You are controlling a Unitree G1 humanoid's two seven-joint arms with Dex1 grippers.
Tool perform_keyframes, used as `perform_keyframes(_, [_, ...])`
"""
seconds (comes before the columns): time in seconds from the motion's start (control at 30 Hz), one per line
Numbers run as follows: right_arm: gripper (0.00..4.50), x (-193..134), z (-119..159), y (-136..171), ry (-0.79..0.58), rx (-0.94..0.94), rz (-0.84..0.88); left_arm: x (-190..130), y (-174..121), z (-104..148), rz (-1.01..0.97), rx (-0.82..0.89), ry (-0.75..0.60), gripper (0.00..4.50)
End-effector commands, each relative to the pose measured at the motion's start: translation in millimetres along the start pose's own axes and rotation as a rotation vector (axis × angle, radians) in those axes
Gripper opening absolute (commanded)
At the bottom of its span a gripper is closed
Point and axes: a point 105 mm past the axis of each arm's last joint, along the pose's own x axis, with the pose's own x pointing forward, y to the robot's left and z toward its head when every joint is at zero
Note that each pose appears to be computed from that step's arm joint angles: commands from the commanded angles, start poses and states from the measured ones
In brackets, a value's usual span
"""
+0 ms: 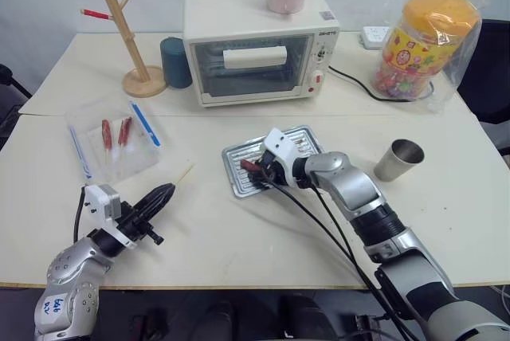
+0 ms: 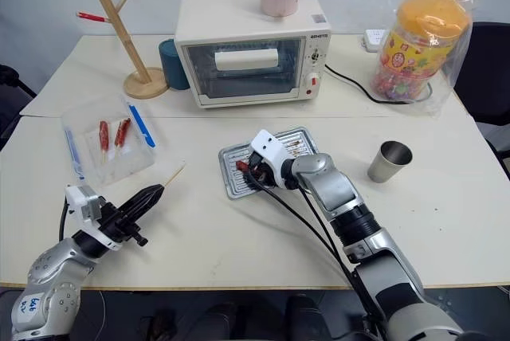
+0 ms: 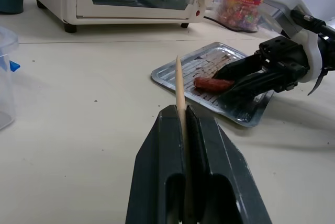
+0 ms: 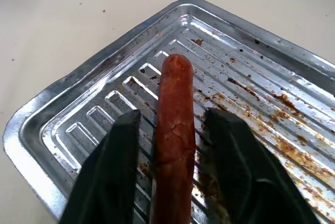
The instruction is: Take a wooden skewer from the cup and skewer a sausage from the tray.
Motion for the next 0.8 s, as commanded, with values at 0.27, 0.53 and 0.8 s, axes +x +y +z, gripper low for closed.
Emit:
perform_keyframes(0.27, [1.03, 0.7, 8.6, 0.1, -0.028, -0.023, -0.001, 2.0, -3.4, 12.2, -0.017, 0.052, -0.035, 0.0])
perform_keyframes(0.53, [1.03, -4.0, 15.3, 3.0, -0.059, -0.049, 0.033, 2.4, -3.7, 11.8, -0.02, 0.054, -0.032, 0.0])
perform_keyframes(0.8, [1.03, -23.0, 24.0, 0.6, -0.082, -0.089, 0.103, 1.2, 1.4, 13.2, -0.025, 0.069, -0.023, 0.0])
